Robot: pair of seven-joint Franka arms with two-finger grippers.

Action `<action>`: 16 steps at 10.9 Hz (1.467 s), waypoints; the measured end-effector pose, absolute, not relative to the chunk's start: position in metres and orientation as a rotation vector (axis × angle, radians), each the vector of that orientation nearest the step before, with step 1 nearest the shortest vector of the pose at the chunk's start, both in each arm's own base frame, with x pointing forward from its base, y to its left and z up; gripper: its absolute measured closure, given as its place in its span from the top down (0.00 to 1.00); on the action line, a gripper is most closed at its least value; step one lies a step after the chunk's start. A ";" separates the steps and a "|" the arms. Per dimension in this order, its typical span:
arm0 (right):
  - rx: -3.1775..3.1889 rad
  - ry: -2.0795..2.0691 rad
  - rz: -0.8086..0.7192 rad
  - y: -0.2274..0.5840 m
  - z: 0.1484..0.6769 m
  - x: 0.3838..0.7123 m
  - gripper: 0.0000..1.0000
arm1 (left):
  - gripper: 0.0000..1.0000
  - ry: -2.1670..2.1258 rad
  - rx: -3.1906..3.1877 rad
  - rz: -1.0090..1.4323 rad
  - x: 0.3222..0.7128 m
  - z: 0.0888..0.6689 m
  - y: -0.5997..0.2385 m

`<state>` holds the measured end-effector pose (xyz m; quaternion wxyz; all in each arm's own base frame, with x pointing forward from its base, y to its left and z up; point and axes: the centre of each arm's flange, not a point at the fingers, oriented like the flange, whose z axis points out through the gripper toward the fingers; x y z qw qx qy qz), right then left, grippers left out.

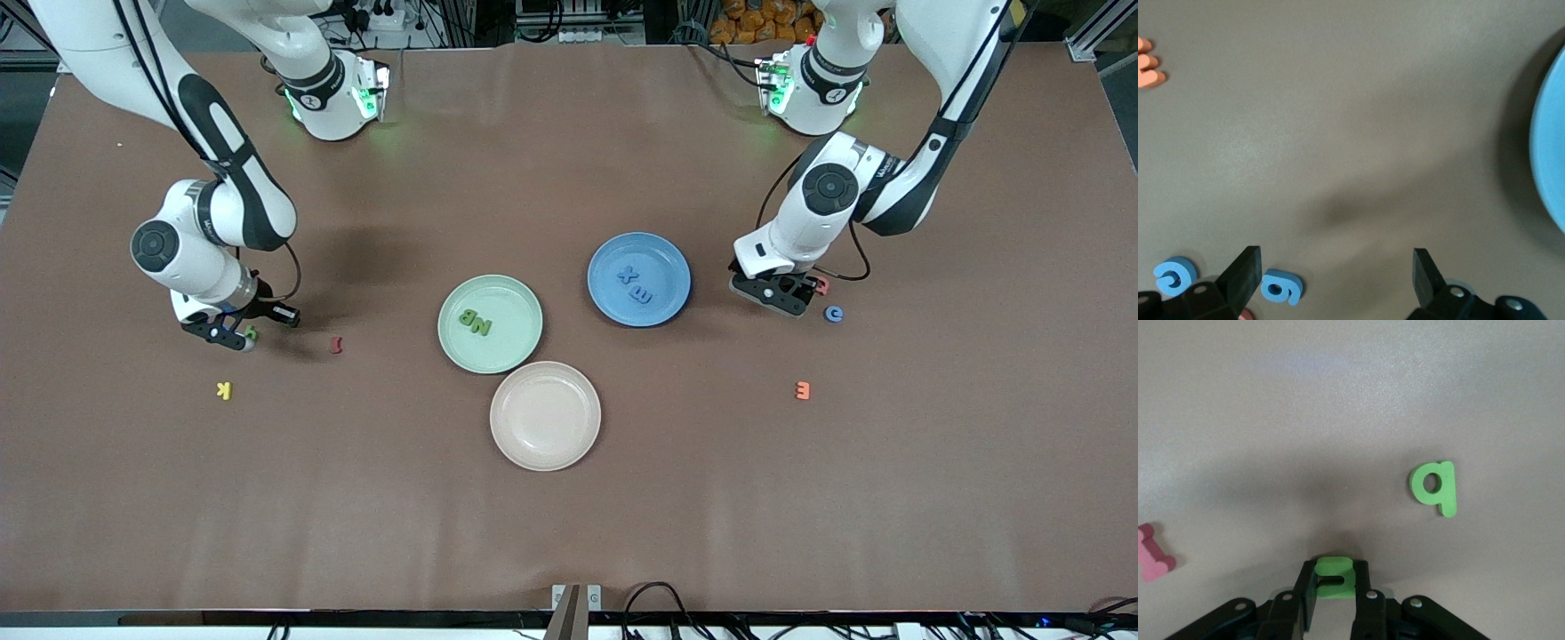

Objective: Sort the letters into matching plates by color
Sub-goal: 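Carry the green u toward the green plate with the right gripper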

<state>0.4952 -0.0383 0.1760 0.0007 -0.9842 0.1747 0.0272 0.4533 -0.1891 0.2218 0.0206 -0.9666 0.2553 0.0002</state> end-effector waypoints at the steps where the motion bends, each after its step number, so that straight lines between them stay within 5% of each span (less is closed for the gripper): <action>1: -3.090 0.542 0.109 -0.038 0.183 0.497 0.27 | 1.00 0.811 -2.990 0.014 0.452 0.219 -0.183; 7: -3.089 0.447 0.085 -0.011 0.238 0.522 0.27 | 1.00 0.950 -2.974 -0.024 0.449 0.197 -0.137; 16: -3.136 -0.024 0.184 0.199 0.287 0.525 0.27 | 1.00 1.102 -2.942 -0.028 0.441 0.178 -0.120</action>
